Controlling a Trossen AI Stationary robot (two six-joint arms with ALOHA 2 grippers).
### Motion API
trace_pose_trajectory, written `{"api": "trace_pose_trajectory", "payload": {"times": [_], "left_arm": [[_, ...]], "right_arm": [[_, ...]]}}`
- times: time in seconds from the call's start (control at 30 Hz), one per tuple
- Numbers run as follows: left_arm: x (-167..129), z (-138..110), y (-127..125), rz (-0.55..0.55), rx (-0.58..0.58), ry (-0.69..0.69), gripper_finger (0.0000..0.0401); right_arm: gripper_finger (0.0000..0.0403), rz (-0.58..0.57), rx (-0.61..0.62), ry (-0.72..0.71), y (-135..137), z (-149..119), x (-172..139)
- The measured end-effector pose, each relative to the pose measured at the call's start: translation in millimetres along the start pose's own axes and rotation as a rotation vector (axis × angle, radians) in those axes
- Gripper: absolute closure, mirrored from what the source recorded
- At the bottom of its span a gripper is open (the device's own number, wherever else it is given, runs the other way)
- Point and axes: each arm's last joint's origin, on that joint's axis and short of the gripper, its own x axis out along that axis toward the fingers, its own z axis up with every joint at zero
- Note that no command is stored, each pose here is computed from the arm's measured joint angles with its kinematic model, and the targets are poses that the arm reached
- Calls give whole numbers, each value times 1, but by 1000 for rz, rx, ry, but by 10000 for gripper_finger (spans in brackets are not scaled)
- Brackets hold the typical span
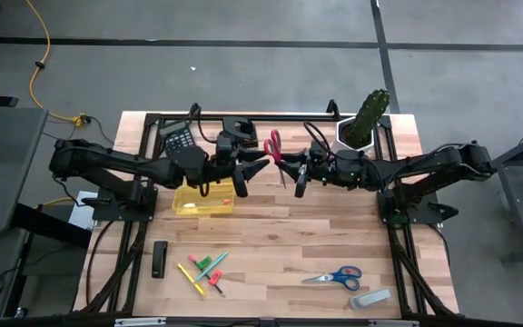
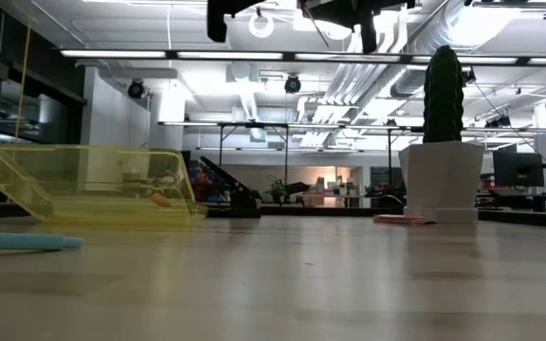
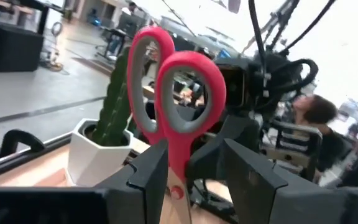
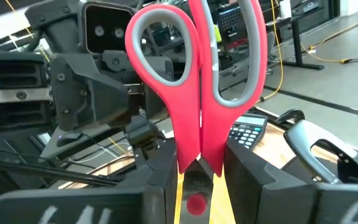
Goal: Pack school essentials
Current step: Put the red scissors into the yellow supply box
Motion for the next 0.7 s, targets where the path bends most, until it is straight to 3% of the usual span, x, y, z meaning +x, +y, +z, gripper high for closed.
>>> {"api": "trace_pose_trajectory", "payload": {"times": [0.2,0.4,0.7], "left_arm": [[2,0,-4,19,-24,-72,261],[16,-7,-6,42,18,-46,261],[24,-1,-15,-49,103,-42,261]], "right_arm": [[320,-11,-10,26,-1,-3,0],[320,-14,-10,24,-1,-3,0],[320,3,-15,33,0,-2,0]]}}
